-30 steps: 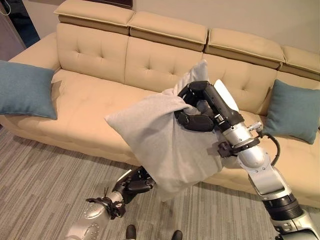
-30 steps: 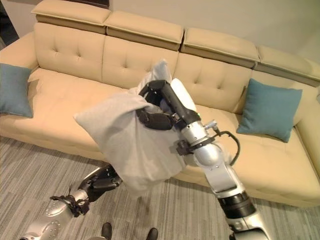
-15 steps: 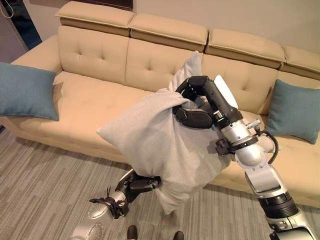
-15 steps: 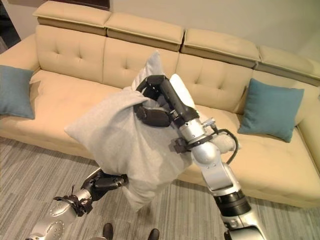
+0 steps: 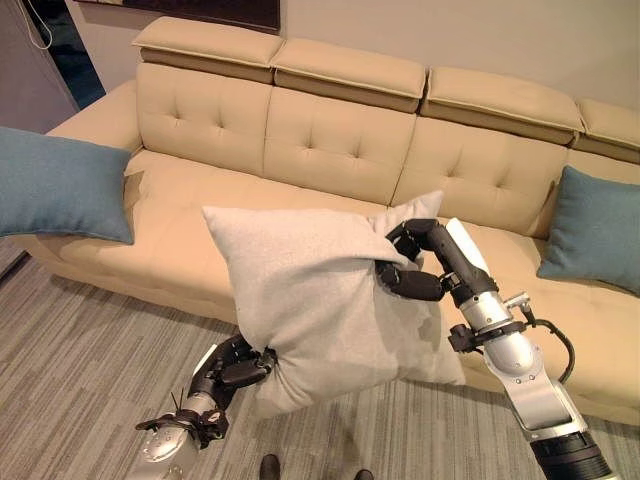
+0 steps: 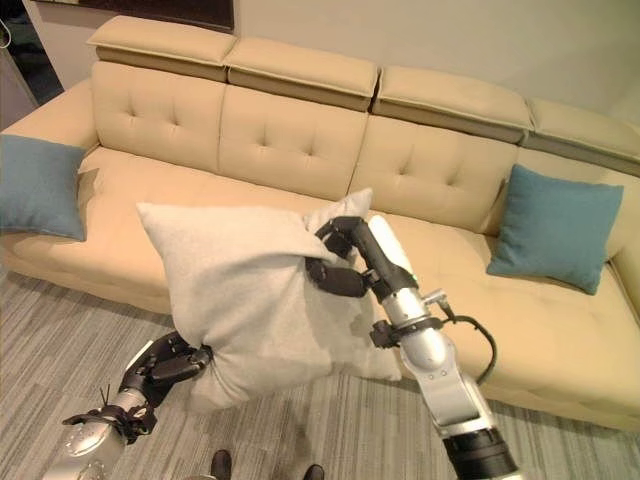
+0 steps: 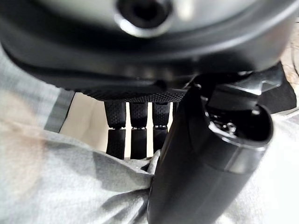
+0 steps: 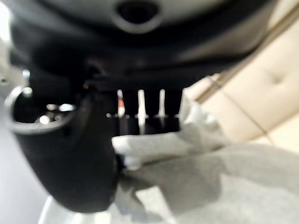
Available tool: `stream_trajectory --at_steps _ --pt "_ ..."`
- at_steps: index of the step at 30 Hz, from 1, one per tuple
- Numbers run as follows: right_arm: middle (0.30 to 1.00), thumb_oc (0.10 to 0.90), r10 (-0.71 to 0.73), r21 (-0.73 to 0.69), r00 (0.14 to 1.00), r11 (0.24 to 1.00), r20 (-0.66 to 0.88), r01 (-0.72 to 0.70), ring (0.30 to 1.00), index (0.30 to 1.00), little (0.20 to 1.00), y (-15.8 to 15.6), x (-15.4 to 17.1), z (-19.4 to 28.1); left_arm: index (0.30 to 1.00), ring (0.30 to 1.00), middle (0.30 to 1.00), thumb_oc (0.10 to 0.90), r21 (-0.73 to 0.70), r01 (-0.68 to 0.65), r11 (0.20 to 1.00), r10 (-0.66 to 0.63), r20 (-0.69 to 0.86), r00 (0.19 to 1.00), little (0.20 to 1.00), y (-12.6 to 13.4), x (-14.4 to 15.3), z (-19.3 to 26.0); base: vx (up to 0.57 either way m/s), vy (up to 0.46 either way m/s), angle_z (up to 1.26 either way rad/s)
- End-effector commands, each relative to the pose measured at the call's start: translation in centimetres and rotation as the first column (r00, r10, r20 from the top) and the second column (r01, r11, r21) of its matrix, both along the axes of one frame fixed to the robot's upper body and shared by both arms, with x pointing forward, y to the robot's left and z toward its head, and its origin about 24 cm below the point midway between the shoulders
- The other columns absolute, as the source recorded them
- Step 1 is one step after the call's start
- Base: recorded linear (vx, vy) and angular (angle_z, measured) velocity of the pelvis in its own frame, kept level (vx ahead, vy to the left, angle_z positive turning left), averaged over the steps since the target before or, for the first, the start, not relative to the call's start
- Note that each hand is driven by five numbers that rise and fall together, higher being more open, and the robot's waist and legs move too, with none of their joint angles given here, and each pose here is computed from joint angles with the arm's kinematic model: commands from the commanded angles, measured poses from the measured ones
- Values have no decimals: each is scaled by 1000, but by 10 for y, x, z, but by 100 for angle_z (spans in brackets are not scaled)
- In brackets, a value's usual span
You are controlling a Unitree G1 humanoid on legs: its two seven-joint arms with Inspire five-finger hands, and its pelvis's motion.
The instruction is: Pick up all the scattered cushions and arrange them neatly on the sofa.
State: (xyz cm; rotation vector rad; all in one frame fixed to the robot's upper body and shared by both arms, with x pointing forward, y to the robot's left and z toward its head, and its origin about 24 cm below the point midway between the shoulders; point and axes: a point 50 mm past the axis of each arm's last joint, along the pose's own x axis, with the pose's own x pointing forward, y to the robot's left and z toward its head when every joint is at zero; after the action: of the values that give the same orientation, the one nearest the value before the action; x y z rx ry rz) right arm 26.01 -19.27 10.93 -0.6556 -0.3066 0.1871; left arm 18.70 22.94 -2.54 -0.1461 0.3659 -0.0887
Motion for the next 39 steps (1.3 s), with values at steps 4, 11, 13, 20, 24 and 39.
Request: stream_trajectory --at_steps 4,11,13,20,24,39 --pt "300 400 19 61 983 998 181 -31 300 300 300 9 2 27 300 300 300 400 -59 89 994 -61 370 927 300 -34 44 53 -9 -32 -1" --pt "900 800 -41 45 988 998 151 35 900 900 900 2 8 19 300 300 300 400 -74 85 994 -50 392 919 300 -40 50 58 -11 -34 -5" --pt "900 800 -65 52 984 997 164 58 900 900 900 -2 10 21 300 300 300 400 -75 78 994 -41 405 914 300 -40 53 61 1 -22 -6" --pt "900 800 -199 134 949 976 243 170 900 900 900 -28 18 43 300 300 300 400 -71 59 996 -24 421 907 300 -38 58 67 10 -21 -4" --pt "900 800 -221 65 950 975 220 211 900 900 900 -45 27 48 300 300 300 400 -57 49 997 -22 411 912 300 -34 62 66 6 -10 -2" --pt "900 800 -330 15 854 931 -402 366 900 900 900 -103 -9 -75 300 300 300 400 86 119 989 -145 437 888 300 -21 65 82 -2 -2 0"
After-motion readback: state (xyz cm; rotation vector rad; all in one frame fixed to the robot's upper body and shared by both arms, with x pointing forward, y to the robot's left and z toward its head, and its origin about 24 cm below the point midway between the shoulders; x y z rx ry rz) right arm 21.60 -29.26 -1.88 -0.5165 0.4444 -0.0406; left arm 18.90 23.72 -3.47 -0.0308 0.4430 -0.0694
